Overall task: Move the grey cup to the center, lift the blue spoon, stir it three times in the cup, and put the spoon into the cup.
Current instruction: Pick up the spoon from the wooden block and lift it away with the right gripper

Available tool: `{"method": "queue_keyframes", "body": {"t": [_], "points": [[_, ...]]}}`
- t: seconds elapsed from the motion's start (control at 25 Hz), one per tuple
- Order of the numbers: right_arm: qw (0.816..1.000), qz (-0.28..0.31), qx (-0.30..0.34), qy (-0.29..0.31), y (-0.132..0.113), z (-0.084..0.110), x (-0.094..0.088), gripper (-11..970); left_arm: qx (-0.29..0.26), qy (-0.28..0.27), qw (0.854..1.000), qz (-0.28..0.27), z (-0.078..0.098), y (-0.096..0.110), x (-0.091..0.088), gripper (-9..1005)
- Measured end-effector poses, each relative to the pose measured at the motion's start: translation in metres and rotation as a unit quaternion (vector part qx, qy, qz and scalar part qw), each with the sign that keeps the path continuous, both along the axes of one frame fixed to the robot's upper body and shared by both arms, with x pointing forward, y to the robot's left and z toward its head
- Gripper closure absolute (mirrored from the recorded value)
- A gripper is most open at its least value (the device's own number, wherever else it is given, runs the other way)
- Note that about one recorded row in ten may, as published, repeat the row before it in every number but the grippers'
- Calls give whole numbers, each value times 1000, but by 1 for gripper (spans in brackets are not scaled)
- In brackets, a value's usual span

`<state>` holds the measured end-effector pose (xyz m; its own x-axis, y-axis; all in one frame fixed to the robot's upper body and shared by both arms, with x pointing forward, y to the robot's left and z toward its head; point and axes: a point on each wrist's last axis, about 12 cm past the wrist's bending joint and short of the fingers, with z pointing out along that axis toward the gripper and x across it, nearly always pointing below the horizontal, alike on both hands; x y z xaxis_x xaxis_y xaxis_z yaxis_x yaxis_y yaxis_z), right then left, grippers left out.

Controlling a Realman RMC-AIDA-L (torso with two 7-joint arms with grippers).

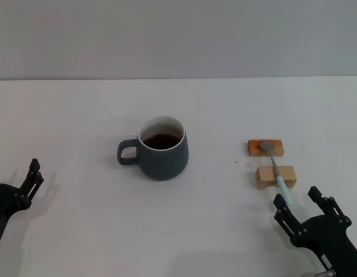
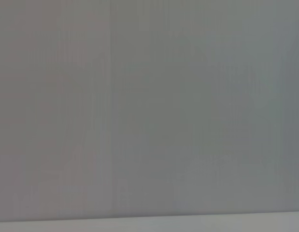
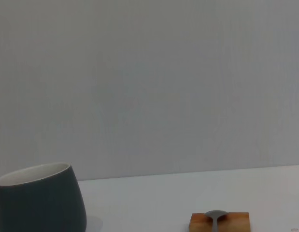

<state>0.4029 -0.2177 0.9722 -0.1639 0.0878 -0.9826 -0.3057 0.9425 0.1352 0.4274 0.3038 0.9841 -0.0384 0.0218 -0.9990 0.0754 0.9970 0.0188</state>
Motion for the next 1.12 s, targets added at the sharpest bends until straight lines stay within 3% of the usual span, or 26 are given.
{"method": "queue_keyframes", "body": {"t": [0.8, 0.92, 1.12], "points": [[1000, 7, 6, 0, 1, 1, 2, 183, 0, 0, 1000, 0, 0, 0, 0, 137], [1000, 6, 6, 0, 0, 1, 2, 304, 0, 0, 1000, -1, 0, 0, 1, 137], [1000, 6, 3, 3, -1, 0, 2, 395, -1, 0, 1000, -2, 0, -1, 2, 137]]}}
